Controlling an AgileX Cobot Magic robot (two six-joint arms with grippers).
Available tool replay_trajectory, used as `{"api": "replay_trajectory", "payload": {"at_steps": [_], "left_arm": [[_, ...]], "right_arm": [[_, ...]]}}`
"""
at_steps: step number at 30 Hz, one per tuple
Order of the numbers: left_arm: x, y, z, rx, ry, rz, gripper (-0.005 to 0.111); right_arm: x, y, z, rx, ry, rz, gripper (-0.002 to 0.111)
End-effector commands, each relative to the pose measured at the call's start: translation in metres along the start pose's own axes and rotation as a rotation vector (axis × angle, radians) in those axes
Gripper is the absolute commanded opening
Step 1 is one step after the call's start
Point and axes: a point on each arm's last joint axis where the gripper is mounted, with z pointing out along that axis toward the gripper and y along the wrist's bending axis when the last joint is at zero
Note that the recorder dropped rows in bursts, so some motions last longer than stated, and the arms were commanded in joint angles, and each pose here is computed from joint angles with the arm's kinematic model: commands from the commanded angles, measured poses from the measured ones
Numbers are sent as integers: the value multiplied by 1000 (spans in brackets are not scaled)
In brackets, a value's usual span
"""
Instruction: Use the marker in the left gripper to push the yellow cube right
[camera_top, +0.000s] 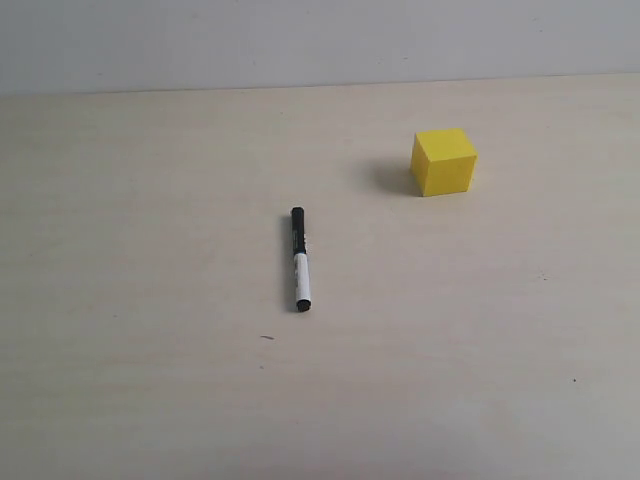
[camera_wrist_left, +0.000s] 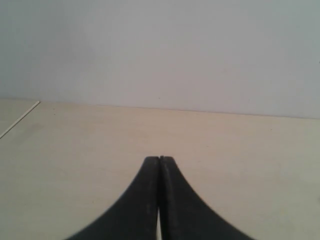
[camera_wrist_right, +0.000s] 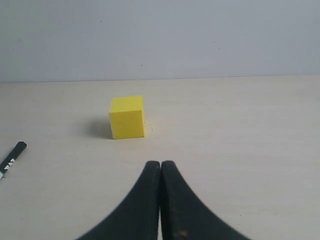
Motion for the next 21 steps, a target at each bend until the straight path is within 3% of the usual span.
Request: {"api": "replay_trajectory", "payload": {"at_steps": [1,7,13,21], "left_arm": [[2,-3,0,31,-15,14,0],[13,-10,3,106,-4,29,0],[37,-10,9,110,16,25,0],[41,-9,9,106,53,31,0]], "right_arm": [[1,-1,0,6,-5,-4,0],[1,-1,0,6,-5,-4,0],[1,-1,0,6,-5,-4,0],[1,-1,0,6,-5,-4,0]]}}
